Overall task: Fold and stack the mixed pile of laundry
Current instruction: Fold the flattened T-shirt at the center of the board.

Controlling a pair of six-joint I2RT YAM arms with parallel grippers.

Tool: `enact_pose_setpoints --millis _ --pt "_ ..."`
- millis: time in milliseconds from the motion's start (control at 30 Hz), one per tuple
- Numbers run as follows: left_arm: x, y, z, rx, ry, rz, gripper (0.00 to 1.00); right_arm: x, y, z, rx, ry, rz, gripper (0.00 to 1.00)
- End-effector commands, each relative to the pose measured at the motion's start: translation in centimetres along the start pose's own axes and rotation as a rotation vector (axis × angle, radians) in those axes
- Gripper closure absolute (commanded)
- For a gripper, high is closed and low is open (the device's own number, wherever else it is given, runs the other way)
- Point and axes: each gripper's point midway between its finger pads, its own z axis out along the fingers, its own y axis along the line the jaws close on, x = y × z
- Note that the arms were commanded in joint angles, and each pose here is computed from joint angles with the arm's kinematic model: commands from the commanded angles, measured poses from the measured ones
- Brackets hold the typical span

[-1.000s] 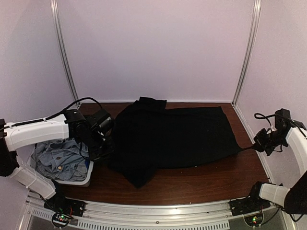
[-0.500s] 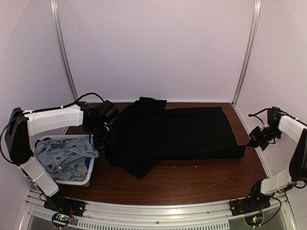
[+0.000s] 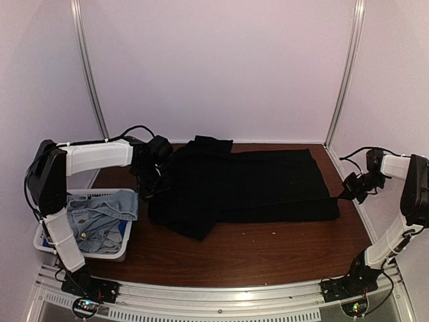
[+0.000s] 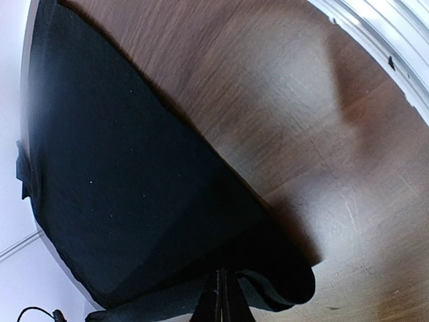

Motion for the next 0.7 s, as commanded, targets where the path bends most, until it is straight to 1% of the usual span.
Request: enact_pose_setpoints --millis 0,267,667 --pt "-1.8 0.1 0.1 -0.020 -0.032 0.035 1.00 -1.0 1.5 0.7 -0.032 -0.012 -0.060 1.00" --pt "-3.4 -1.3 1.0 -0.043 -0.034 0.112 1.00 -1.1 2.0 1.6 -0.024 -0.005 -0.080 1.00" --pt "-5.1 -1.1 2.5 -0.078 -0.033 0.129 1.00 -2.5 1.5 2.2 0.031 -0.033 -0.087 1.00"
